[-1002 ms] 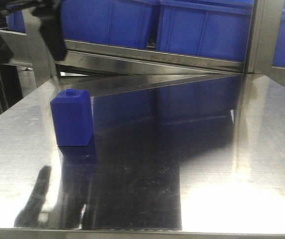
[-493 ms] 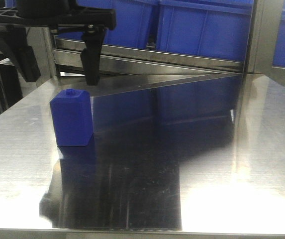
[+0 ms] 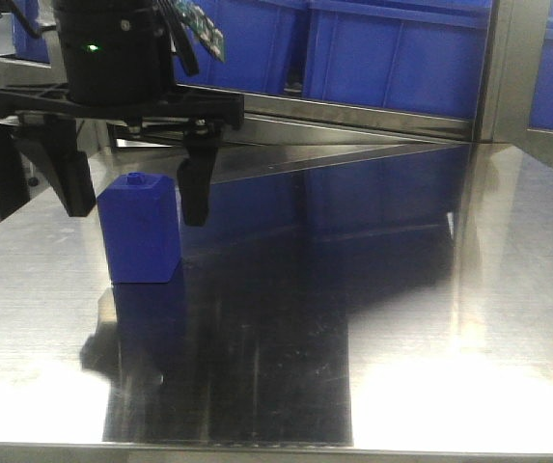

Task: Pick and sort blue part to right shelf
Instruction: 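Close the left gripper on the blue bottle's sides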

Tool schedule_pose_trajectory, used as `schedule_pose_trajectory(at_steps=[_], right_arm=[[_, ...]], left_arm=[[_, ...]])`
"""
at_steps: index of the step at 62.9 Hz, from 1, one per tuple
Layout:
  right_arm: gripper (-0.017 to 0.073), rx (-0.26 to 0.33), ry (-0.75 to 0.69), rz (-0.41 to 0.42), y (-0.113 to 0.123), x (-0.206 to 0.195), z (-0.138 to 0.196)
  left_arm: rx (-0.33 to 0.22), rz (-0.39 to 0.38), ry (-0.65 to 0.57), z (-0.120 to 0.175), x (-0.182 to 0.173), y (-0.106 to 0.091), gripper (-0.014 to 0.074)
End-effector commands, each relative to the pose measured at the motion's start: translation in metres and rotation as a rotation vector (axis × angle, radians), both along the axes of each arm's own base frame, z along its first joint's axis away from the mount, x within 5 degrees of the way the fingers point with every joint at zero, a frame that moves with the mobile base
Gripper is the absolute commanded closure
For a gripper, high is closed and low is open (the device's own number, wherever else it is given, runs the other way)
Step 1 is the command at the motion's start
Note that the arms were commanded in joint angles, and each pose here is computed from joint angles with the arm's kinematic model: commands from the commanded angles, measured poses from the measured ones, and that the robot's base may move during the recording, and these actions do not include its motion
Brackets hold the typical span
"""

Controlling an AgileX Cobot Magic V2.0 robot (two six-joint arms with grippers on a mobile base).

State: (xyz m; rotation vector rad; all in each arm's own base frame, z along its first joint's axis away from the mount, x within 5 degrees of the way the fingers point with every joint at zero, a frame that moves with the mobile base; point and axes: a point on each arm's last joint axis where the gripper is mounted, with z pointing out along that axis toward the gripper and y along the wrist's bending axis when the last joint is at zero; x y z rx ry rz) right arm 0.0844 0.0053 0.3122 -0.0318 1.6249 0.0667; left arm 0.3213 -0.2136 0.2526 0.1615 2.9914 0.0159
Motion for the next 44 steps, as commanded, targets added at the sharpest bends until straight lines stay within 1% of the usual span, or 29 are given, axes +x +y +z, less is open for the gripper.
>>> schedule_pose_trajectory(at_steps=[1,8,29,33,44], right_arm=[[0.0137,-0.005,-0.115,-0.007,-0.0006,-0.0009,0.0178],[0.0137,-0.005,-0.115,-0.007,-0.0006,-0.0009,0.0178],[0.0137,-0.005,-0.115,-0.007,-0.0006,-0.0009,0.0178],[0.0137,-0.005,-0.115,-0.007,-0.0006,-0.0009,0.0178],[0.0137,-0.005,-0.115,-0.007,-0.0006,-0.0009,0.0178]], left_arm=[[-0.046,0.023,-0.056,0.0216,0.0018,0.0034,-0.0027],[-0.041,0.032,-0.046,0.0175,0.0048,0.0052,-0.0027],[-0.041,0.037,-0.044,0.0175,0.0055,0.0065,-0.002],[-0.041,0.037,-0.044,0.0175,0.0055,0.0065,0.0004],[-0.041,0.037,-0.044,0.0175,0.0055,0.0065,0.0123]])
